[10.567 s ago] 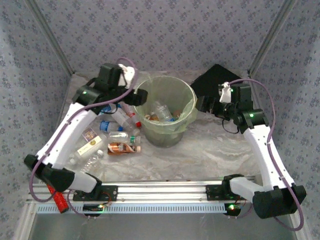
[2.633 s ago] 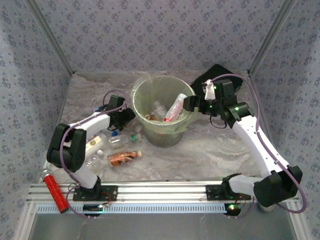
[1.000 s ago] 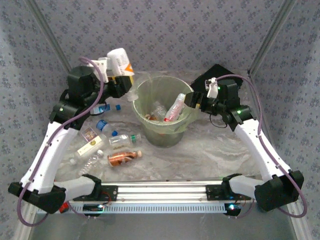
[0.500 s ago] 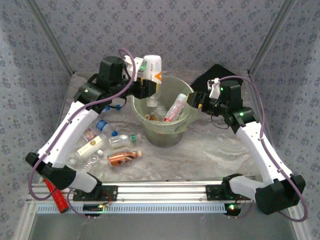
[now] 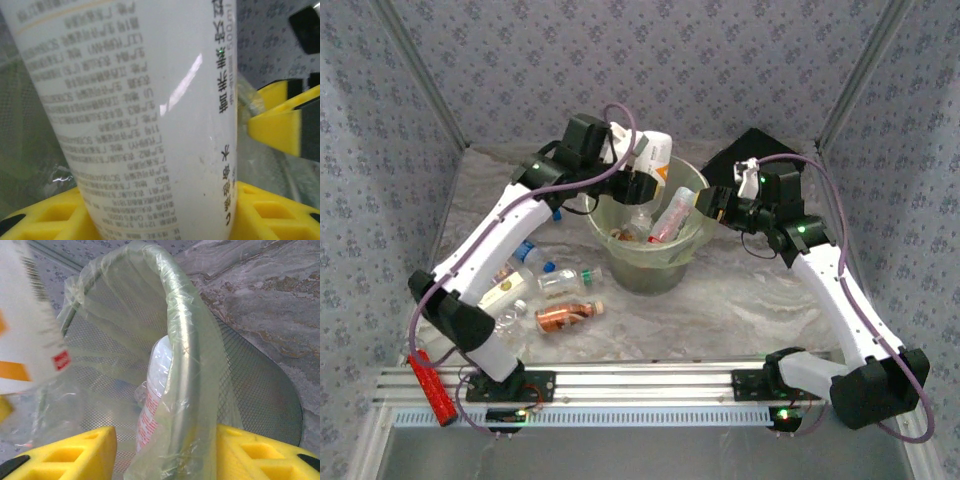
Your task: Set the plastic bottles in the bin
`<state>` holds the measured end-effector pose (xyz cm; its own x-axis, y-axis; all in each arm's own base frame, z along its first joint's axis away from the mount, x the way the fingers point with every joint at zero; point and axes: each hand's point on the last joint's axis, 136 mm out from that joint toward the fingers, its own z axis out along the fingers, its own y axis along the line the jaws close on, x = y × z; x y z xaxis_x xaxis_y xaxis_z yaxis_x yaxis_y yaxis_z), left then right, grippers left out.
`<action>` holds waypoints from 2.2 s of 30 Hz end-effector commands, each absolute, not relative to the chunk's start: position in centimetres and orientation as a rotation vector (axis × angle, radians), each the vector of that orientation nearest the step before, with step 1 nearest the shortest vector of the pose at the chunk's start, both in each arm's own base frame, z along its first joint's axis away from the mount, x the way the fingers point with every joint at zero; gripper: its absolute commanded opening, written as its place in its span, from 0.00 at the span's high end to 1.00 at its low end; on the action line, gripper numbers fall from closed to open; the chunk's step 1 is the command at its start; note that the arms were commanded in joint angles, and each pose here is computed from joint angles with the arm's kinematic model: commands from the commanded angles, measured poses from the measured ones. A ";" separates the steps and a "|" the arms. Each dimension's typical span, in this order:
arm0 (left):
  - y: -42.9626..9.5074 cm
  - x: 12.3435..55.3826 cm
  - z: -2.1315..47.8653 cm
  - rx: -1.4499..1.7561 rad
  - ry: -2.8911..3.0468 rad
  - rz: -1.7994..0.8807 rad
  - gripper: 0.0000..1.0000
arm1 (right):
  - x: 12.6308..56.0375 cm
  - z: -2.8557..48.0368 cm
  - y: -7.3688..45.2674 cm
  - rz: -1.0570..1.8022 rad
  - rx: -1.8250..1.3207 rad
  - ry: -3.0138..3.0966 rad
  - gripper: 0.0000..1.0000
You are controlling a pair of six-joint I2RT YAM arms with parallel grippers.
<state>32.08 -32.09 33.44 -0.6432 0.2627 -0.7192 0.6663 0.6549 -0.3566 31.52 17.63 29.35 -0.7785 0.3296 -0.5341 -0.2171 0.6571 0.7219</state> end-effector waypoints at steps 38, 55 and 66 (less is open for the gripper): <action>-35.2 33.4 30.6 0.843 2.220 -0.739 0.45 | 31.7 28.2 17.8 1.087 0.076 2.242 0.53; -33.3 31.7 25.3 0.878 2.345 -0.592 0.57 | 32.0 27.8 18.9 1.092 0.050 2.256 0.54; -33.1 32.9 33.4 0.839 2.145 -0.617 0.25 | 32.1 27.7 19.0 1.064 0.057 2.268 0.54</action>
